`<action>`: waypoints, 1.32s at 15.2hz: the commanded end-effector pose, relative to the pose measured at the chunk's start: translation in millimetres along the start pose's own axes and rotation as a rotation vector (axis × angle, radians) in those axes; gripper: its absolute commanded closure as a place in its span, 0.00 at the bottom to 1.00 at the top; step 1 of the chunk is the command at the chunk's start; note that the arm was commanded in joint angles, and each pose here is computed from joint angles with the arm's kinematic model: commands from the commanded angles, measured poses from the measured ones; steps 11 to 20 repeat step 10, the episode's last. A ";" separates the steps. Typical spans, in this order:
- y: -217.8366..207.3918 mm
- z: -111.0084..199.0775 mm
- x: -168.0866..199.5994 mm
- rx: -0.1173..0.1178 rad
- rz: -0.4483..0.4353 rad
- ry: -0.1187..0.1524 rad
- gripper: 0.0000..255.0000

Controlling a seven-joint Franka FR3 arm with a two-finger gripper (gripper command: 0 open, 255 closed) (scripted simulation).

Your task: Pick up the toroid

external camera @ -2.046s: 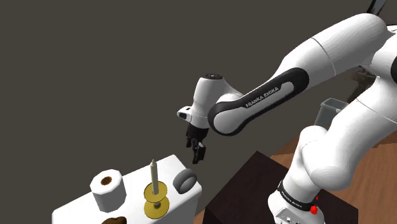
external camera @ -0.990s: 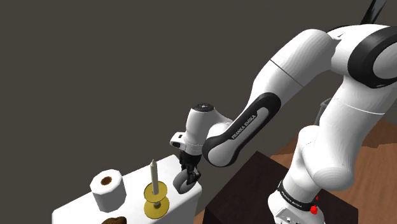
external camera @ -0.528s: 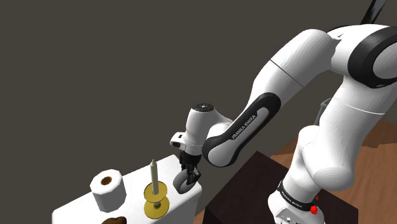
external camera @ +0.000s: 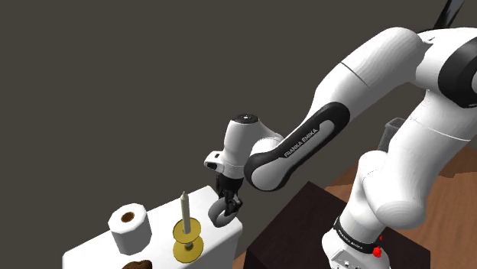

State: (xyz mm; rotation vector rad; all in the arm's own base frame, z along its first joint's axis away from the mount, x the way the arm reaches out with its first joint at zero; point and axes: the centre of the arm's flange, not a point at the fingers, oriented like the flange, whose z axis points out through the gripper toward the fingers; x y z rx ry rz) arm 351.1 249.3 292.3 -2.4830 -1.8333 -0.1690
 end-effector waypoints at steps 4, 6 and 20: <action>1.5 -26.0 3.0 0.000 0.000 0.000 1.00; 1.7 -36.5 4.2 0.000 0.000 0.000 1.00; 2.0 -47.7 5.5 0.000 0.000 0.000 1.00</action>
